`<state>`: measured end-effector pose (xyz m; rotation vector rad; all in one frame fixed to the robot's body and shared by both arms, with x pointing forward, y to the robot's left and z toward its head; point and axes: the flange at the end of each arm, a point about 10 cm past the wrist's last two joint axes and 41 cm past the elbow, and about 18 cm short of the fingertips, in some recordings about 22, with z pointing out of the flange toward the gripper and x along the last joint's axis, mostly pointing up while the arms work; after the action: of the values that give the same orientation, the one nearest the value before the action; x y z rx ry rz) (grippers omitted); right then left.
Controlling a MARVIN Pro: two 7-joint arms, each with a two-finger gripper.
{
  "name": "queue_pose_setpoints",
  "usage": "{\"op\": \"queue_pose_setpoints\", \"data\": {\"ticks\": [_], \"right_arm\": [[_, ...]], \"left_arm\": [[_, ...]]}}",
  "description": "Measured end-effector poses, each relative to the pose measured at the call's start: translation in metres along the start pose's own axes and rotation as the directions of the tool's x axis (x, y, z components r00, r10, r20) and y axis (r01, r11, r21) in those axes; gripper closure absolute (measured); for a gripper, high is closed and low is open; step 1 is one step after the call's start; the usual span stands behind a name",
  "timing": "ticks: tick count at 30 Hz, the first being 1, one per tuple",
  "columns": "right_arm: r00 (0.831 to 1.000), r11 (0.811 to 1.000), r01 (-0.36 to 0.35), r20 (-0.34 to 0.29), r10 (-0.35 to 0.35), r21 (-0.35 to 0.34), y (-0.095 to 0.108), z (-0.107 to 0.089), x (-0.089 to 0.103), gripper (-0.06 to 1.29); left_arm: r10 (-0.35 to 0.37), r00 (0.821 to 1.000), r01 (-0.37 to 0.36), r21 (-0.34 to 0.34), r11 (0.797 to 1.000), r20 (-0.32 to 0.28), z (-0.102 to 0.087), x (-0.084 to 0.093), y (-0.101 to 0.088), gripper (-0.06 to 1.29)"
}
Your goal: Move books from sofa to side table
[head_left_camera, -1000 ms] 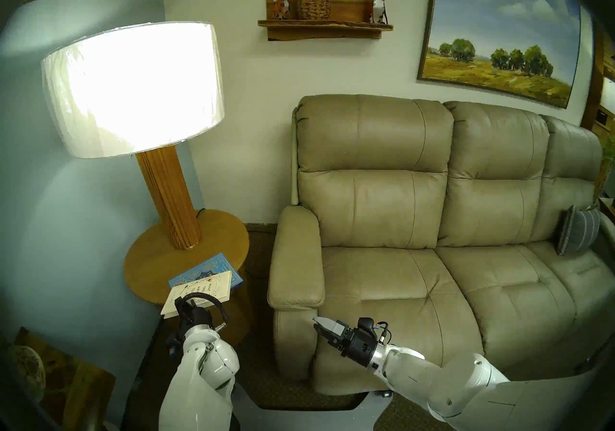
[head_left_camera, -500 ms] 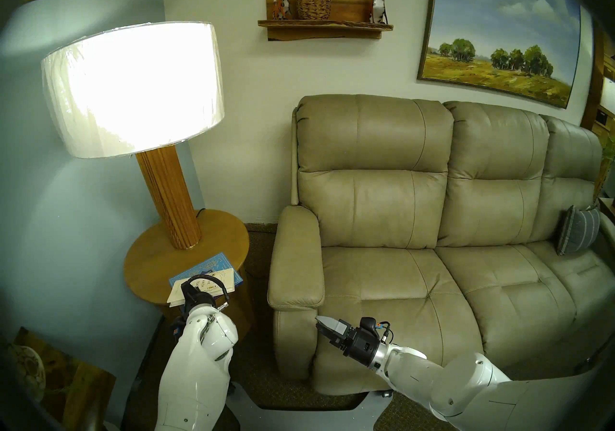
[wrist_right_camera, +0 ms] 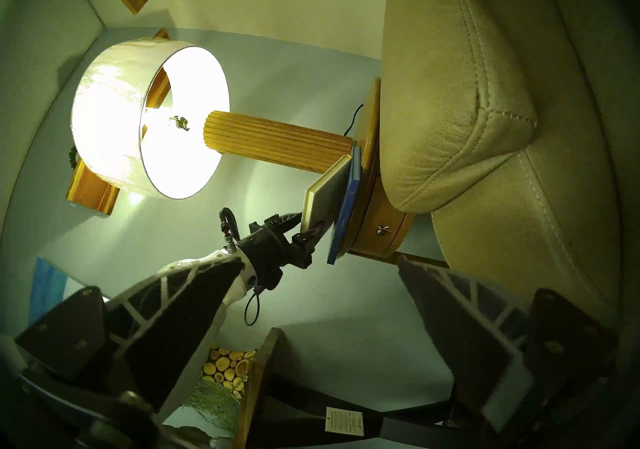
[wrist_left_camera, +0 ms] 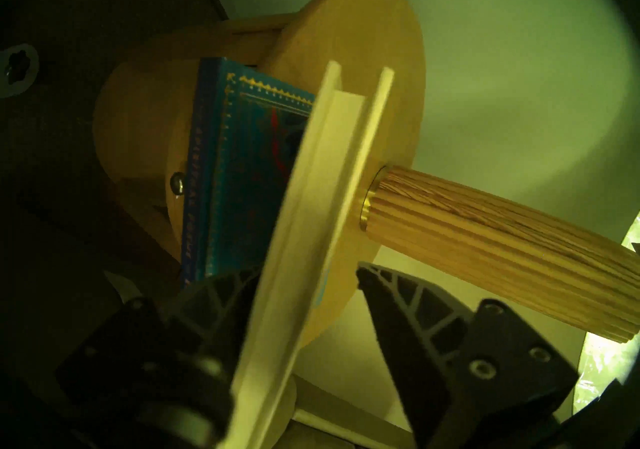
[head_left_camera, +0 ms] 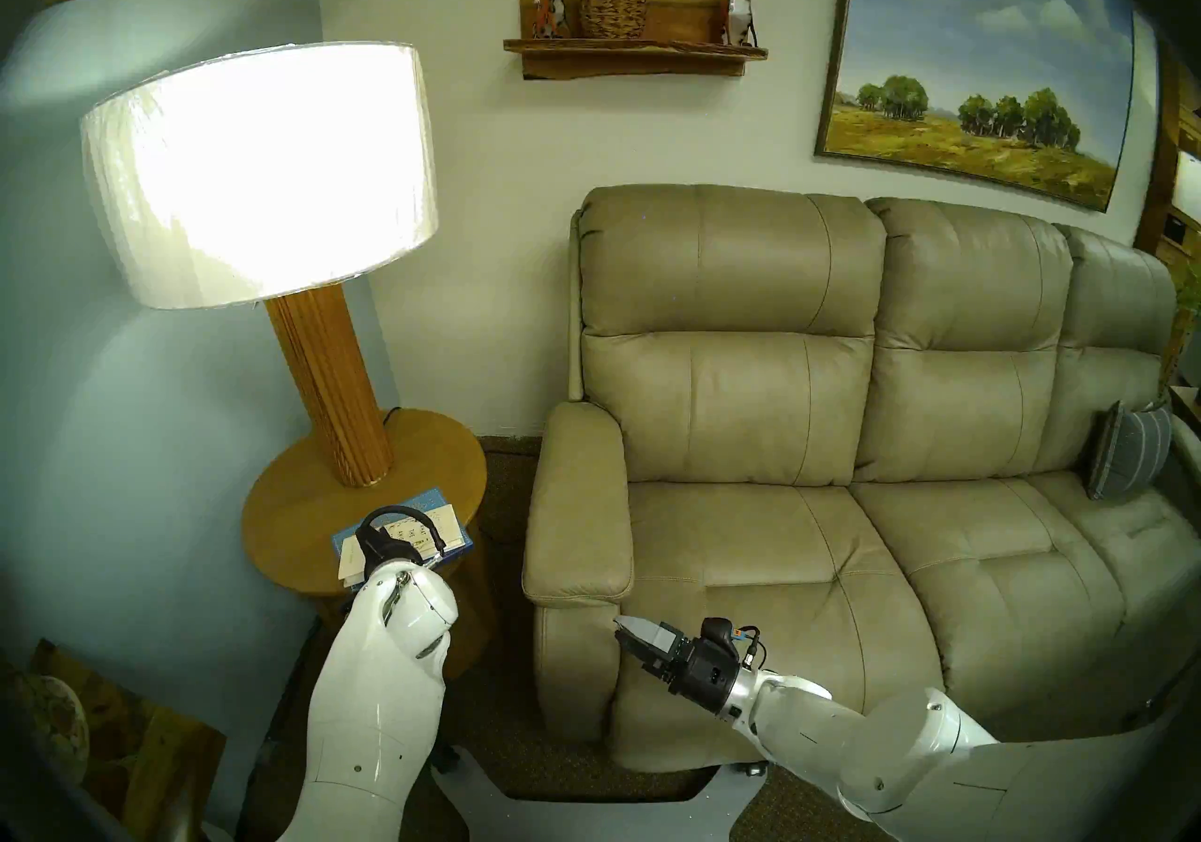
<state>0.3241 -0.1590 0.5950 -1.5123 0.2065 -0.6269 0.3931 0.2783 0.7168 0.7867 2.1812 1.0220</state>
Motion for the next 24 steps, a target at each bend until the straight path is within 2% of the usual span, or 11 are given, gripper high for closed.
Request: {"op": "queue_pose_setpoints", "data": {"ticks": [2, 3, 7, 11, 12, 15, 16, 17, 18, 24], "right_arm": [[1.0, 1.0, 0.004, 0.001, -0.004, 0.001, 0.0, 0.001, 0.0, 0.0], [1.0, 1.0, 0.007, 0.002, -0.007, 0.002, 0.0, 0.001, 0.0, 0.0], [1.0, 1.0, 0.013, 0.004, -0.013, 0.003, -0.001, 0.002, 0.0, 0.0], [1.0, 1.0, 0.018, 0.006, -0.018, 0.005, -0.001, 0.004, -0.001, 0.0], [1.0, 1.0, 0.02, 0.007, -0.02, 0.006, -0.001, 0.004, -0.001, 0.0], [1.0, 1.0, 0.023, 0.008, -0.023, 0.008, -0.001, 0.005, -0.002, 0.0], [1.0, 1.0, 0.024, 0.009, -0.024, 0.008, -0.001, 0.005, -0.002, 0.0], [1.0, 1.0, 0.025, 0.01, -0.025, 0.009, -0.001, 0.006, -0.002, 0.0], [1.0, 1.0, 0.026, 0.011, -0.027, 0.009, -0.001, 0.006, -0.002, 0.0], [0.999, 0.999, 0.034, 0.012, -0.034, 0.011, -0.001, 0.007, -0.004, 0.0]], "left_arm": [[-0.016, 1.0, 0.016, -0.001, 1.0, 0.006, 0.0, 0.0, 0.005, 0.6], [-0.03, 0.999, 0.03, -0.001, 1.0, 0.013, -0.001, -0.001, 0.01, 0.49], [-0.052, 0.998, 0.052, -0.003, 0.999, 0.032, -0.003, -0.001, 0.017, 0.47], [-0.069, 0.996, 0.069, -0.008, 0.998, 0.059, -0.01, 0.0, 0.02, 0.36], [-0.086, 0.994, 0.086, -0.003, 0.996, 0.062, -0.012, 0.002, 0.02, 0.32], [-0.132, 0.989, 0.131, 0.023, 0.991, 0.067, -0.013, 0.009, 0.015, 0.32], [-0.142, 0.987, 0.14, 0.031, 0.99, 0.071, -0.013, 0.011, 0.013, 0.28], [-0.154, 0.985, 0.151, 0.038, 0.988, 0.072, -0.014, 0.014, 0.011, 0.16], [-0.163, 0.984, 0.16, 0.042, 0.986, 0.074, -0.015, 0.016, 0.009, 0.11], [-0.202, 0.976, 0.197, 0.055, 0.979, 0.085, -0.025, 0.03, 0.0, 0.14]]}}
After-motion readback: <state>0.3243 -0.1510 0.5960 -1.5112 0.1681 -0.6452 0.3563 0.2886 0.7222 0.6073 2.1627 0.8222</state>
